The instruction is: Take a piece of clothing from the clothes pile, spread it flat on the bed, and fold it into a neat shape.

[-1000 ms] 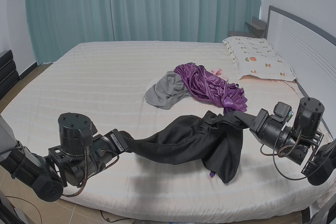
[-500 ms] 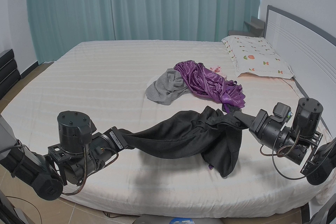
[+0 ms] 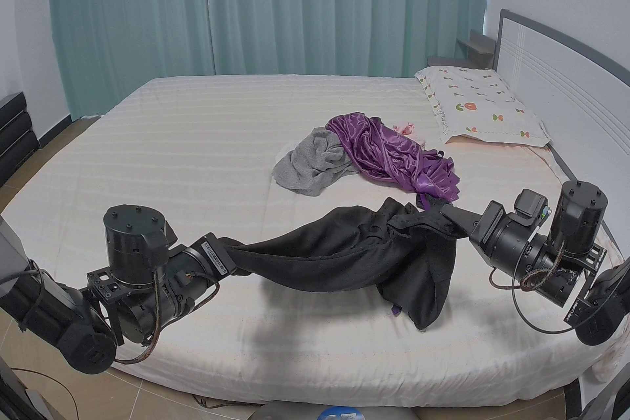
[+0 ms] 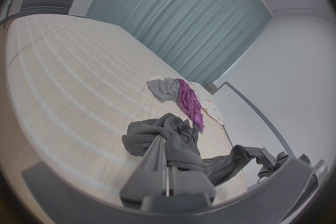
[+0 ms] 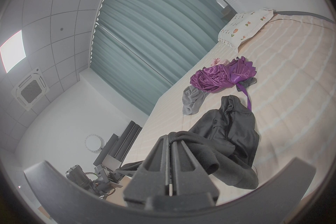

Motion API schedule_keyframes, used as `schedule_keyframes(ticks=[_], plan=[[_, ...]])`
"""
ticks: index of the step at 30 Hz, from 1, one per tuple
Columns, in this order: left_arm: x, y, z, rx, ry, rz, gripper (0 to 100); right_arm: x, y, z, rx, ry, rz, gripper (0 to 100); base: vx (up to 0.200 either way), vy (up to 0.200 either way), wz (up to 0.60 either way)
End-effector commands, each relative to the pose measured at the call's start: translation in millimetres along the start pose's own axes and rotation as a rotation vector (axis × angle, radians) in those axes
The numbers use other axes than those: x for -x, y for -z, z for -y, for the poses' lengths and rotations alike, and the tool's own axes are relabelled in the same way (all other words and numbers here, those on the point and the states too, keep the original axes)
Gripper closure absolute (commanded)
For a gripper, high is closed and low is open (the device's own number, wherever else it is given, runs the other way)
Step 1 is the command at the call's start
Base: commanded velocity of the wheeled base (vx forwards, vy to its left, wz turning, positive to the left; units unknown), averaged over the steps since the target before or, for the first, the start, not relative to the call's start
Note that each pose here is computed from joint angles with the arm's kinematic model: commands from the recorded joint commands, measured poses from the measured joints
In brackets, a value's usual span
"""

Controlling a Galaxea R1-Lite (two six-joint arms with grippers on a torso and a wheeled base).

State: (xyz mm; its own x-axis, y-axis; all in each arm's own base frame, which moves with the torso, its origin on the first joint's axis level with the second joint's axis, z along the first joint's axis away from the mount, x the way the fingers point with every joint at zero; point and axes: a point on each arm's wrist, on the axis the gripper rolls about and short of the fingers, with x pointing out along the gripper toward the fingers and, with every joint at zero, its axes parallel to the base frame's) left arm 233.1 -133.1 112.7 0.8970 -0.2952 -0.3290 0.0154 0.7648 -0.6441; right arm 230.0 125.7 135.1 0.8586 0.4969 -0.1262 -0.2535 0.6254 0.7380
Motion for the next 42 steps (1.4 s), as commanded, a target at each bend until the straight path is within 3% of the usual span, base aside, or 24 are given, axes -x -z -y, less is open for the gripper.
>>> schedule_keyframes(ticks=[1, 18, 28, 42], plan=[[1.4, -1.6, 1.0, 0.002, 0.006, 0.006, 100, -0.1, -2.3, 0.9, 0.000, 0.003, 0.009, 100, 0.000, 0.200, 0.00], [7.7, -1.4, 4.5, 0.000, 0.027, 0.002, 100, -5.2, -8.9, 10.9, -0.009, 0.037, 0.032, 100, 0.000, 0.200, 0.00], [7.6, 0.6, 4.9, -0.001, 0.029, -0.007, 100, -17.6, -15.8, 25.1, -0.081, 0.081, 0.055, 100, 0.000, 0.200, 0.00], [7.4, 3.3, 5.0, -0.005, 0.028, -0.015, 100, -16.0, -17.4, 19.4, -0.079, 0.050, 0.075, 100, 0.000, 0.200, 0.00]])
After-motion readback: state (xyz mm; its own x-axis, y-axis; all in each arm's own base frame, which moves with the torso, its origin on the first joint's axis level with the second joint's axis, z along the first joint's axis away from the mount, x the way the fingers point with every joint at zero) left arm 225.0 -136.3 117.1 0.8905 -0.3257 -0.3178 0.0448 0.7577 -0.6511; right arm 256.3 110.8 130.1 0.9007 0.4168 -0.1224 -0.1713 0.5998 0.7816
